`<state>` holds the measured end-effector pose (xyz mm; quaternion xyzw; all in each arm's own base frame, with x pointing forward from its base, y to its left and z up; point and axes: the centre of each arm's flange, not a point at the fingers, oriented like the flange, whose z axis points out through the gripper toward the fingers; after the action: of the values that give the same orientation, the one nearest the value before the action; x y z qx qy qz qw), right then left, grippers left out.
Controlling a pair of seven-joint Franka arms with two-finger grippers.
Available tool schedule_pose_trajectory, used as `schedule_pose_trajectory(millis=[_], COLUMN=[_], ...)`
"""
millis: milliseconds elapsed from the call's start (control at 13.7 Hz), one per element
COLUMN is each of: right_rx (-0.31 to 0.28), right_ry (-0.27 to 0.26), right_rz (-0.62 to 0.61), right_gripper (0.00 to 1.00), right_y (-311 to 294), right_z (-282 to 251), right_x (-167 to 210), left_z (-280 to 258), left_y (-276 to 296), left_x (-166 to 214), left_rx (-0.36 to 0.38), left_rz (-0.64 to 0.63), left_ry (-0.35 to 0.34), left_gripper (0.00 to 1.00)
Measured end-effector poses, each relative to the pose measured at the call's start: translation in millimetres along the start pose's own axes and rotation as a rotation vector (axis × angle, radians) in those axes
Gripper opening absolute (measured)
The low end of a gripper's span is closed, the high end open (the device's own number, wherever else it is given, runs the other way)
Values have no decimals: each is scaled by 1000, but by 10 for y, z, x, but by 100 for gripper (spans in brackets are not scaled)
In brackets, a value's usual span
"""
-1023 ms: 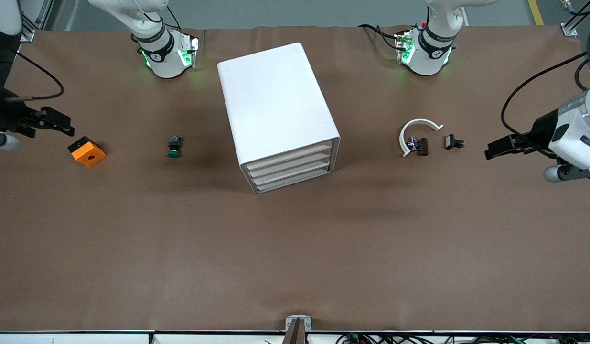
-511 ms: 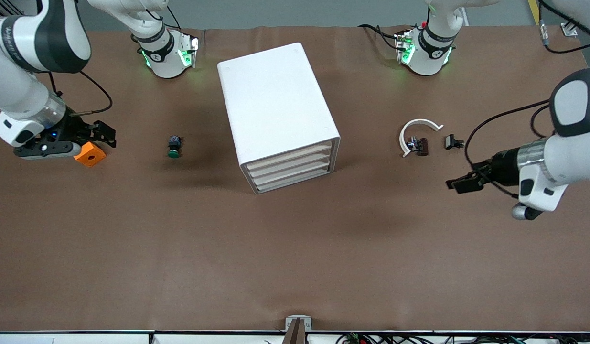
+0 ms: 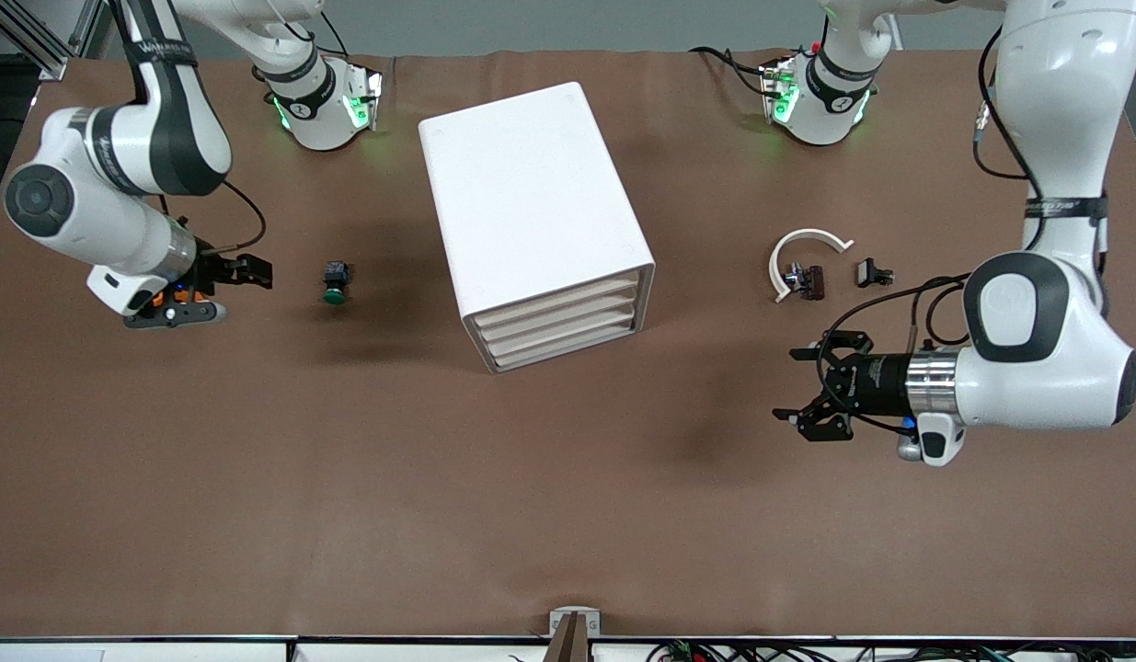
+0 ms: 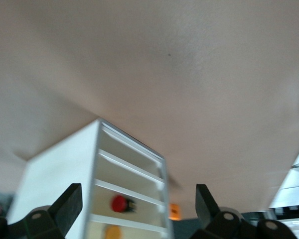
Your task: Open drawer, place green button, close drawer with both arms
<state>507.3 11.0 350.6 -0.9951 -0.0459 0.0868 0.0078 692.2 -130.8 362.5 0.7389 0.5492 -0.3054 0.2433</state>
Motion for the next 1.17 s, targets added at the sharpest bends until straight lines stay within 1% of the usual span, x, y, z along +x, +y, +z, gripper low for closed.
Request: schedule_pose_trajectory(millis=[146, 292, 365, 438, 584, 730, 877, 950, 1023, 1096, 1169], right_rx=[0, -4, -5, -6, -7, -7, -4, 8, 22, 29, 30], right_ry=[16, 49, 54, 47, 12, -23, -56, -71, -85, -95, -97], right_rz=[34, 61, 75, 85, 98, 115, 131, 144, 153, 152, 148], right_gripper=[100, 100, 100, 100, 100, 100, 100, 100, 100, 100, 100], right_y=[-42, -148, -196, -232, -259, -258, -260, -272, -314, -382, -450], right_z=[246, 499, 635, 771, 995, 1159, 1306, 1376, 1439, 1496, 1541], right_x=[2, -56, -97, -138, -200, -247, -284, -294, -298, -300, -296], left_z=[166, 342, 438, 542, 822, 1154, 1444, 1572, 1698, 1830, 1949], left_y=[85, 194, 273, 357, 504, 574, 602, 602, 592, 569, 534], left_x=[151, 228, 225, 200, 103, -25, -209, -323, -443, -564, -662], left_rx=[-43, -78, -103, -128, -154, -153, -136, -118, -96, -70, -38], left_rz=[-145, -239, -285, -330, -408, -467, -535, -575, -610, -637, -656], left_ry=[-56, -97, -125, -145, -152, -148, -157, -159, -160, -159, -157], left_gripper=[100, 100, 100, 100, 100, 100, 100, 97, 97, 91, 91])
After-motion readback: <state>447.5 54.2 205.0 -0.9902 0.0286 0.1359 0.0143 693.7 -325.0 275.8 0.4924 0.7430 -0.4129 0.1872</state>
